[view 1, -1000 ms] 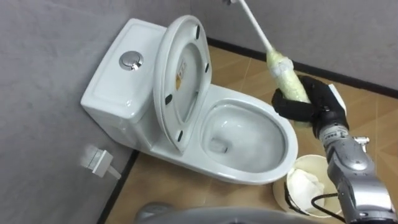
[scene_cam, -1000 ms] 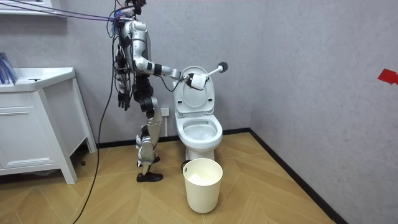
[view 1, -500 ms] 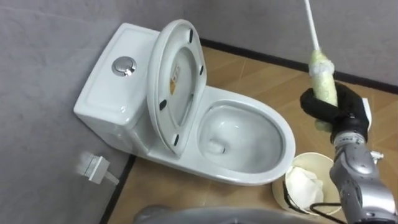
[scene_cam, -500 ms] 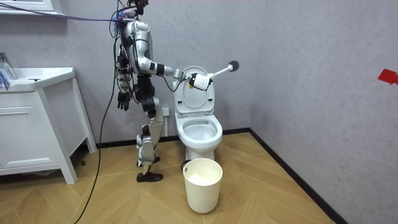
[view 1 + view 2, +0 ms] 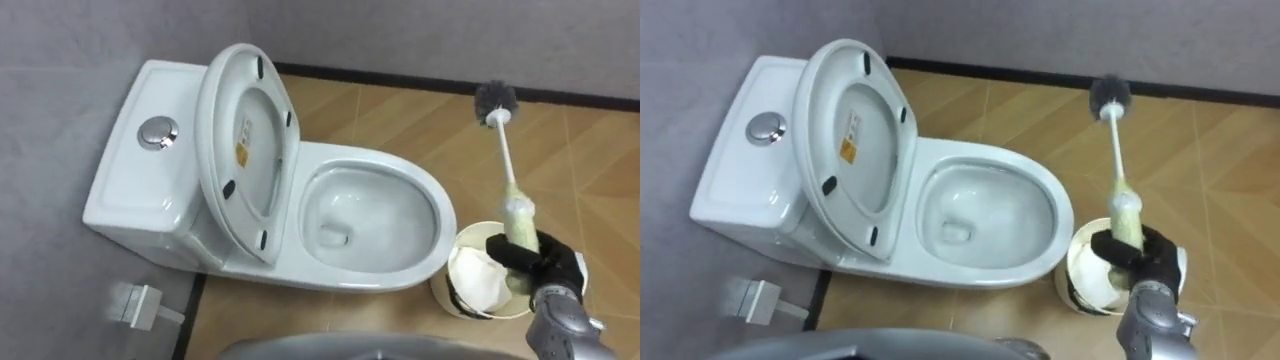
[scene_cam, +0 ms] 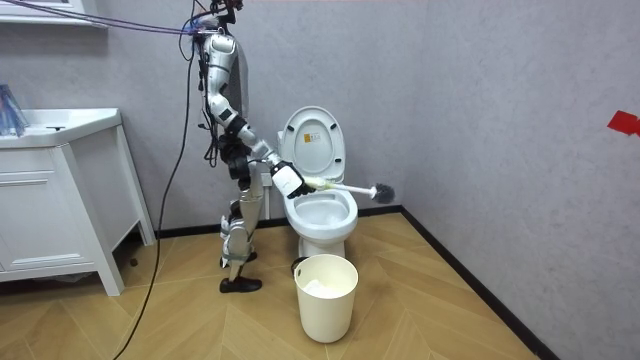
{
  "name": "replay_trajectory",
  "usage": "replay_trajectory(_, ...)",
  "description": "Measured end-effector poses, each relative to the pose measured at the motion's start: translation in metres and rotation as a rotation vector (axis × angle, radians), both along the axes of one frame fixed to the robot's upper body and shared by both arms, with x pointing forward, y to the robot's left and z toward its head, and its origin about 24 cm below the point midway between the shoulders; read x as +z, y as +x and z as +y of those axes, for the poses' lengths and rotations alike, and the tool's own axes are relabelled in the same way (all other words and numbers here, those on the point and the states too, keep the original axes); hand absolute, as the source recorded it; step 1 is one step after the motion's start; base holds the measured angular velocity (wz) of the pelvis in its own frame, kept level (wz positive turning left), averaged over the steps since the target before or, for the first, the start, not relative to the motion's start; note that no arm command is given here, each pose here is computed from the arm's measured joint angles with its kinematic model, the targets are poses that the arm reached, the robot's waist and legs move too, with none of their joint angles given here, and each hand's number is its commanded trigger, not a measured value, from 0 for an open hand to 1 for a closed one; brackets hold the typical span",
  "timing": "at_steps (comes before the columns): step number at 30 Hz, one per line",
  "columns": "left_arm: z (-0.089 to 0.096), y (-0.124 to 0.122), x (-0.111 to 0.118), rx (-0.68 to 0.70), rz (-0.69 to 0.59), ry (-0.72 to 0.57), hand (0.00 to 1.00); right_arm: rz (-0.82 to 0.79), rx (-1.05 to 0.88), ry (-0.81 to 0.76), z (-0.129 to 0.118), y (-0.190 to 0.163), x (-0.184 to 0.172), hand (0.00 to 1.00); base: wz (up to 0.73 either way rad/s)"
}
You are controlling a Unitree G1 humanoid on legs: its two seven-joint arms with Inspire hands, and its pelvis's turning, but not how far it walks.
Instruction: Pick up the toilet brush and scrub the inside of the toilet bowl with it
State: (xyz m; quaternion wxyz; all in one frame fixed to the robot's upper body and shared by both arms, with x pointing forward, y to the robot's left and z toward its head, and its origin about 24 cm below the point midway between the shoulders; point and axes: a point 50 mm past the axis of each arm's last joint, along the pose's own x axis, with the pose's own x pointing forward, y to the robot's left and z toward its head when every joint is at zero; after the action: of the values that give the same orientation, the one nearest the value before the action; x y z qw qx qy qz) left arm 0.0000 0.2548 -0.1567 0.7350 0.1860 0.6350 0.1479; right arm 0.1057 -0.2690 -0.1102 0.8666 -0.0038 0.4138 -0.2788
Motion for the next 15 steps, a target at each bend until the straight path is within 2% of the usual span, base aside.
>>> replay_trajectory(8,-0.002,0.0,-0.001,-0.032,0.011,-0.001,0.0,0.164,-0.092,0.129,0.005,-0.042,-0.029,1.0,-0.05)
replay_trajectory(9,-0.002,0.0,-0.001,-0.039,0.013,0.001,0.0,0.183,-0.114,0.145,0.005,-0.047,-0.032,0.74,0.0)
replay_trajectory(10,-0.002,0.0,-0.001,-0.042,0.014,0.002,0.0,0.192,-0.119,0.152,0.006,-0.049,-0.033,0.16,0.0)
replay_trajectory(11,-0.002,0.0,-0.001,-0.056,0.019,0.007,0.0,0.211,-0.127,0.158,0.006,-0.054,-0.036,0.0,0.0)
replay_trajectory(15,-0.002,0.002,-0.001,-0.059,0.017,0.008,0.0,0.26,-0.15,0.188,0.01,-0.066,-0.042,0.0,-0.03)
